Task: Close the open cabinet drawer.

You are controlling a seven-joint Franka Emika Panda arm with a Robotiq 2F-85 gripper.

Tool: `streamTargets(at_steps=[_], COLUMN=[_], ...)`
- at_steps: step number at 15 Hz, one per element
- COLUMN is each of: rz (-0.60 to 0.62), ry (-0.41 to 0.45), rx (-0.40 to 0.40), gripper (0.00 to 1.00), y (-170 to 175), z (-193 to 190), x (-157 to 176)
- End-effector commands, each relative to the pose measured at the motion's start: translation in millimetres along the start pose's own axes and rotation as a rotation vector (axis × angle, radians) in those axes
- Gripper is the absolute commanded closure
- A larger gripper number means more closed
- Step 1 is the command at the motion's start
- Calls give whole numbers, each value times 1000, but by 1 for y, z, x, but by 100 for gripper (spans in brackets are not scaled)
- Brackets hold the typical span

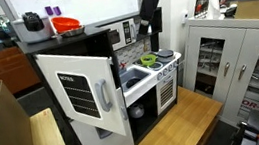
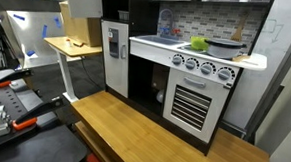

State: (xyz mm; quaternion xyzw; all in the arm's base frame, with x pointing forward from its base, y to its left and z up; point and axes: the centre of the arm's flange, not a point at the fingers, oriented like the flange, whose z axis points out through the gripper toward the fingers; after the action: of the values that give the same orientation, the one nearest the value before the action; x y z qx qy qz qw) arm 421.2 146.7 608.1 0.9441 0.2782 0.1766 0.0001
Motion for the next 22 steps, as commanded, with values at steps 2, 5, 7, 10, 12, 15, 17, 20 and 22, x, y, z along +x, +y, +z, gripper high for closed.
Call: streamTargets(at_steps=[2,5,7,10,12,15,17,20,22], rz=[-67,-145,-182,-220,-237,-240,-230,-179,-149], ry=[32,43,51,49,32,-13,-50,-51,-37], rx=[197,292,320,353,342,295,238,21,-93], gripper=[0,0,0,0,0,0,0,0,0], y=[5,-18,-30,-41,-48,-56,-57,-57,-59], z=[20,29,32,39,48,70,82,89,87], x=[37,55,66,79,86,94,97,98,100])
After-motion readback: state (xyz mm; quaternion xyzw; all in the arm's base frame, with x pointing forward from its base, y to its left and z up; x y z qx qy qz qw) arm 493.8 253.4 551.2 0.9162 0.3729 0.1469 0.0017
